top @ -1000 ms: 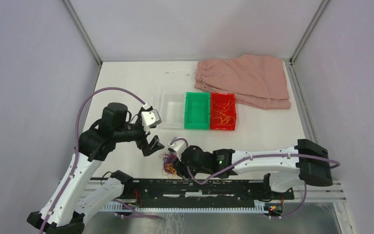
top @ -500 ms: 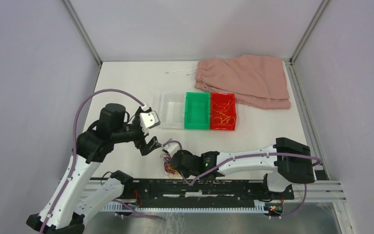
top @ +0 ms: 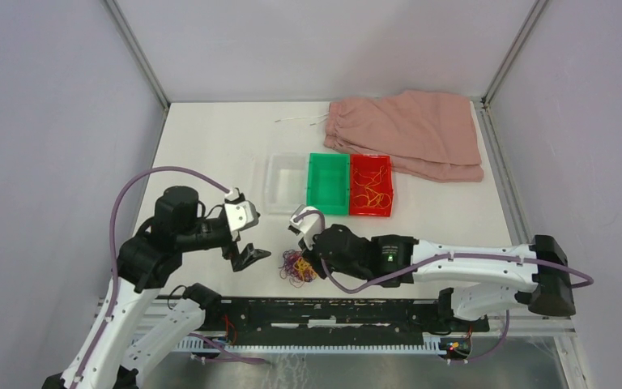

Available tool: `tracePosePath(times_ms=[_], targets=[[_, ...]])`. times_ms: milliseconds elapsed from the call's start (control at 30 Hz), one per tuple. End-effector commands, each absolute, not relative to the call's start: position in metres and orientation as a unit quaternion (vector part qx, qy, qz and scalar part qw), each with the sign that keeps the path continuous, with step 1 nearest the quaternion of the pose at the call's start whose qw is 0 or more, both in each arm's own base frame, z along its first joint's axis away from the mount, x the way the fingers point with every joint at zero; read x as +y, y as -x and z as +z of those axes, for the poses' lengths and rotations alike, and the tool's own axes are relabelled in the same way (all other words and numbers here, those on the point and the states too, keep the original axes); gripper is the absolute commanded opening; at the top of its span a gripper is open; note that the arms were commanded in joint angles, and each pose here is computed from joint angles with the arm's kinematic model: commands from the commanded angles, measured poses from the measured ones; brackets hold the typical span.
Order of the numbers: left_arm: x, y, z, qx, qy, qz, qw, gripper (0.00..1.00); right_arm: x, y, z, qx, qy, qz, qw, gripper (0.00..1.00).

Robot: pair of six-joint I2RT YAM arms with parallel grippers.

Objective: Untangle the cables

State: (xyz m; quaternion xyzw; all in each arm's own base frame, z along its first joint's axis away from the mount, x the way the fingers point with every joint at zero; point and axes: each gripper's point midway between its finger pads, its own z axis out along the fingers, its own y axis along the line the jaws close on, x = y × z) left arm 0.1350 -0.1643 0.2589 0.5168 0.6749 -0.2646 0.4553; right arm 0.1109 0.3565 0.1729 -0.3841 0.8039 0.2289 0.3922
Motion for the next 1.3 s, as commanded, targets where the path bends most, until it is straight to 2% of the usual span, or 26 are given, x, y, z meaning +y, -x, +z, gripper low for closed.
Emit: tracePosePath(times_ms=[0,167,467,667,800,900,967,1033,1100,1267], targets=[[-0.181,-0.118,0.275,0.613,-0.536,-0.317,0.486,1.00,0.380,-0.103,0.242,0.737,0.407,0.322,0.433,0.00],[-0.187,-0.115,0.274,0.593,-0.549,-0.333,0.485,0.95,0.402,-0.095,0.288,0.686,0.428,0.389,0.441,0.00],[-0.189,-0.113,0.270,0.584,-0.557,-0.341,0.482,0.80,0.420,-0.109,0.350,0.646,0.407,0.429,0.483,0.00],[-0.187,-0.111,0.280,0.574,-0.558,-0.332,0.499,0.60,0.416,-0.109,0.352,0.647,0.404,0.436,0.478,0.00],[-0.185,-0.107,0.277,0.577,-0.557,-0.334,0.496,0.34,0.413,-0.112,0.341,0.656,0.392,0.438,0.473,0.02],[-0.185,-0.107,0.275,0.578,-0.556,-0.334,0.495,0.12,0.412,-0.114,0.340,0.658,0.377,0.445,0.476,0.12],[-0.184,-0.108,0.276,0.581,-0.553,-0.333,0.496,0.03,0.408,-0.119,0.337,0.666,0.366,0.438,0.480,0.21],[-0.184,-0.111,0.280,0.586,-0.545,-0.330,0.501,0.03,0.402,-0.126,0.332,0.679,0.347,0.428,0.485,0.40],[-0.185,-0.115,0.285,0.592,-0.534,-0.329,0.507,0.03,0.393,-0.133,0.327,0.689,0.328,0.416,0.494,0.53],[-0.188,-0.119,0.297,0.613,-0.492,-0.349,0.511,0.03,0.362,-0.138,0.312,0.694,0.279,0.414,0.519,0.69]])
